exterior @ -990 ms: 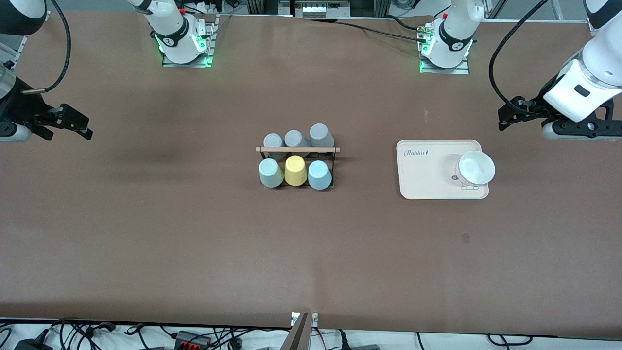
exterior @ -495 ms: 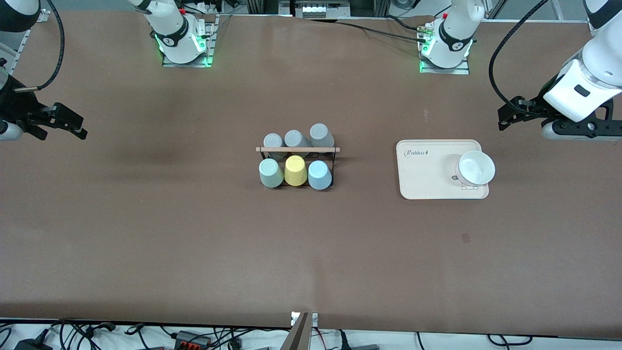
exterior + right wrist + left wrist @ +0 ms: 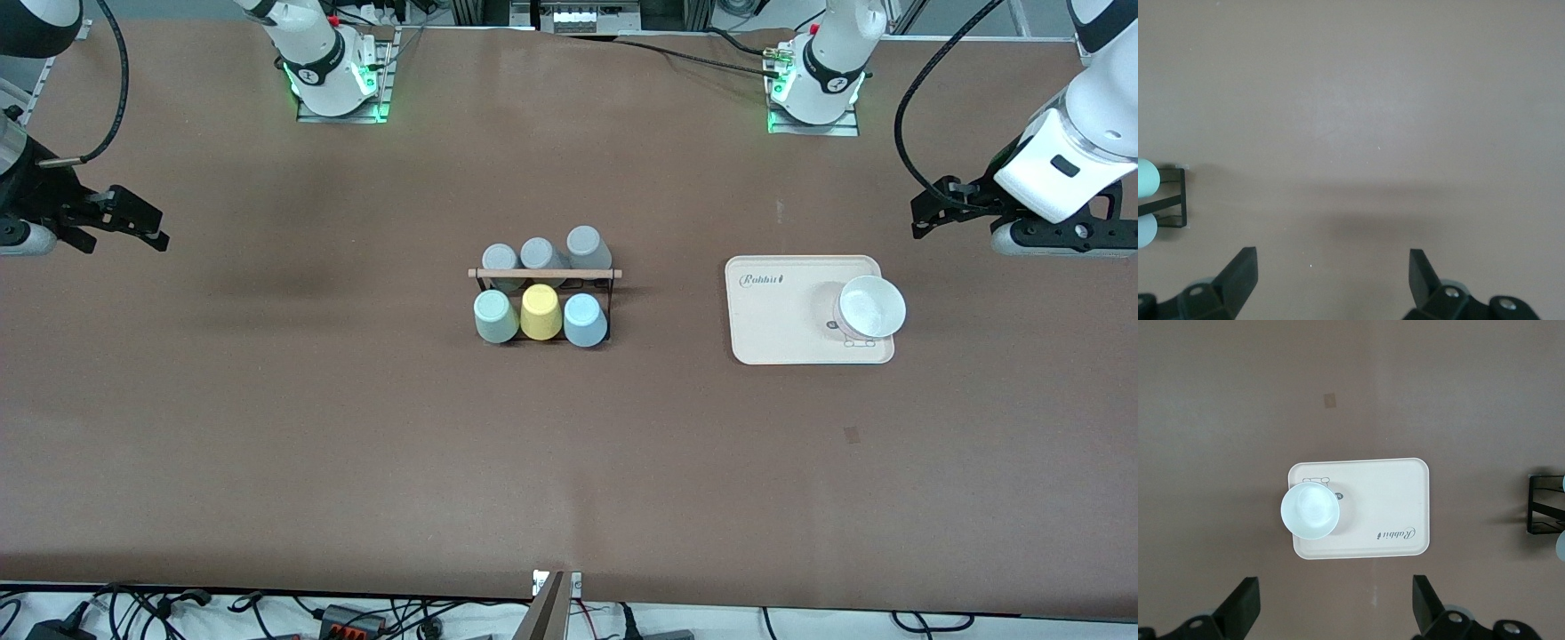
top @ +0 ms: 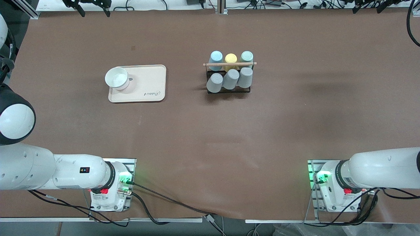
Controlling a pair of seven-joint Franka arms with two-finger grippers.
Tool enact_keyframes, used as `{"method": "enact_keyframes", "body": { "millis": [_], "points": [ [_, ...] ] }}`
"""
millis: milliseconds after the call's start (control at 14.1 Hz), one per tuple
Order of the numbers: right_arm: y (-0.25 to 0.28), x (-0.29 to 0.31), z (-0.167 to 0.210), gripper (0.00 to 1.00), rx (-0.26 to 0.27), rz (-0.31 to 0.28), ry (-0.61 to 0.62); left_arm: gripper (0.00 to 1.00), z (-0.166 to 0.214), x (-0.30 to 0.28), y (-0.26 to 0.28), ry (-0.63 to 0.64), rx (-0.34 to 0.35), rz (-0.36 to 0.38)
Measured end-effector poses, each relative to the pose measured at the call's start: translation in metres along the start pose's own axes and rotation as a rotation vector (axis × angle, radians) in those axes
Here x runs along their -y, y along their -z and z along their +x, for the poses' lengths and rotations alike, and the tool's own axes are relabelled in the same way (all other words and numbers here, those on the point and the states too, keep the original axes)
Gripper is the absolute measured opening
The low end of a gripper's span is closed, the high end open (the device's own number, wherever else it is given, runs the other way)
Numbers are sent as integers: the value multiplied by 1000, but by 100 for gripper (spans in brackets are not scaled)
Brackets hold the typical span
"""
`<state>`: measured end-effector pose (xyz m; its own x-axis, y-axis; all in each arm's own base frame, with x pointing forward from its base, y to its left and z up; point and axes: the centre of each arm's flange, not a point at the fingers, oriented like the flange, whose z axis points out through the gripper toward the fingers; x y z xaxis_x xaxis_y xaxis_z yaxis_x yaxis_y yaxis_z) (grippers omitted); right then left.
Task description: Hang scattered cups on rack with three cups
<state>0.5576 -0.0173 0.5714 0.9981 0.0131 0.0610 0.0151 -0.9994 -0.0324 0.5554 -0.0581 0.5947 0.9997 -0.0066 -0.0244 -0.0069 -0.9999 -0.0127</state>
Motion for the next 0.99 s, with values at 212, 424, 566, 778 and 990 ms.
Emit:
{"method": "enact_keyframes", "body": {
  "millis": [212,424,566,778,990],
  "points": [
    [1,-1,-1,100,8,0,-1,100,0,0,0,0,0,0],
    [2,1,-1,100,5,-7,4,100,0,0,0,0,0,0],
    [4,0,0,100,4,-30,11,100,0,0,0,0,0,0],
    [3,2,-1,100,7,-35,16,100,0,0,0,0,0,0],
    [3,2,-1,100,10,-35,16,100,0,0,0,0,0,0]
  ]
}}
